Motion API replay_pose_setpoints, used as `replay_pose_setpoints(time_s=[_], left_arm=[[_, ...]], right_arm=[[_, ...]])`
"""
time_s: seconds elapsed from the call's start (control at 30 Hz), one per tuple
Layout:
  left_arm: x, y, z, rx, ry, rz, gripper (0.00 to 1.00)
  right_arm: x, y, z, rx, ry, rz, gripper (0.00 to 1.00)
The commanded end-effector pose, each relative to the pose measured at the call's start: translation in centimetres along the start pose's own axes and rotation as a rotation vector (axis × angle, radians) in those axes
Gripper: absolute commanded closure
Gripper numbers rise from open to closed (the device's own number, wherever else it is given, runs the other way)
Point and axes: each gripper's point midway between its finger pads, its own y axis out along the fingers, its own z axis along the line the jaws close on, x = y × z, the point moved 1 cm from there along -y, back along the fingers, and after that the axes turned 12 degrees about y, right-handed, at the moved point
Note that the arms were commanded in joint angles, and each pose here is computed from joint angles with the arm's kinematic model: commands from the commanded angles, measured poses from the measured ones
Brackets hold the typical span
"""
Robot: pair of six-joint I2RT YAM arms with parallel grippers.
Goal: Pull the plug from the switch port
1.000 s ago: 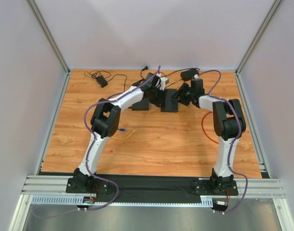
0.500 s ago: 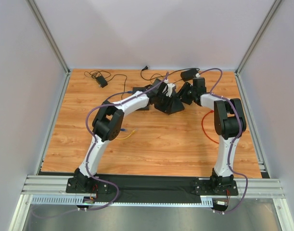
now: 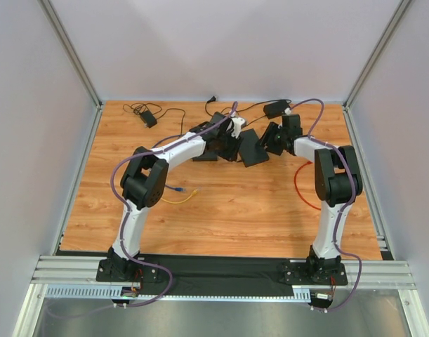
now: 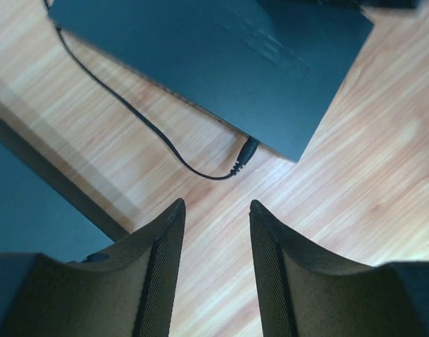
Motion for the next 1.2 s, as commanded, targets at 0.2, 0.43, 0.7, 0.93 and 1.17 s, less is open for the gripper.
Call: replay_pose_setpoints(time_s=[0.2, 0.43, 0.7, 0.93, 1.17], left_arm=[[6.6, -3.0, -1.6, -0.131, -0.249, -0.313, 0.46], [3.7, -1.9, -0.3, 0.005, 0.169, -0.173, 0.5], [2.7, -0.5, 0.9, 0.04, 0.4, -0.121, 0.59], [1.7, 1.3, 0.0, -0.064, 0.521, -0.097, 0.54], [0.6, 2.0, -1.3, -0.15, 0.538, -0.079, 0.51]], right_arm=[[0.1, -1.8, 1.8, 0.073, -0.038, -0.013, 0.46], [-0.6, -1.8, 2.3, 0.121, -0.091, 0.046, 0.46], [-0.3, -2.5, 1.9, 0.119, -0.13, 0.043, 0.46], [-0.1, -2.7, 1.7, 0.156, -0.102, 0.053, 0.46], [-0.1, -3.1, 2.2, 0.179, -0.106, 0.052, 0.46]])
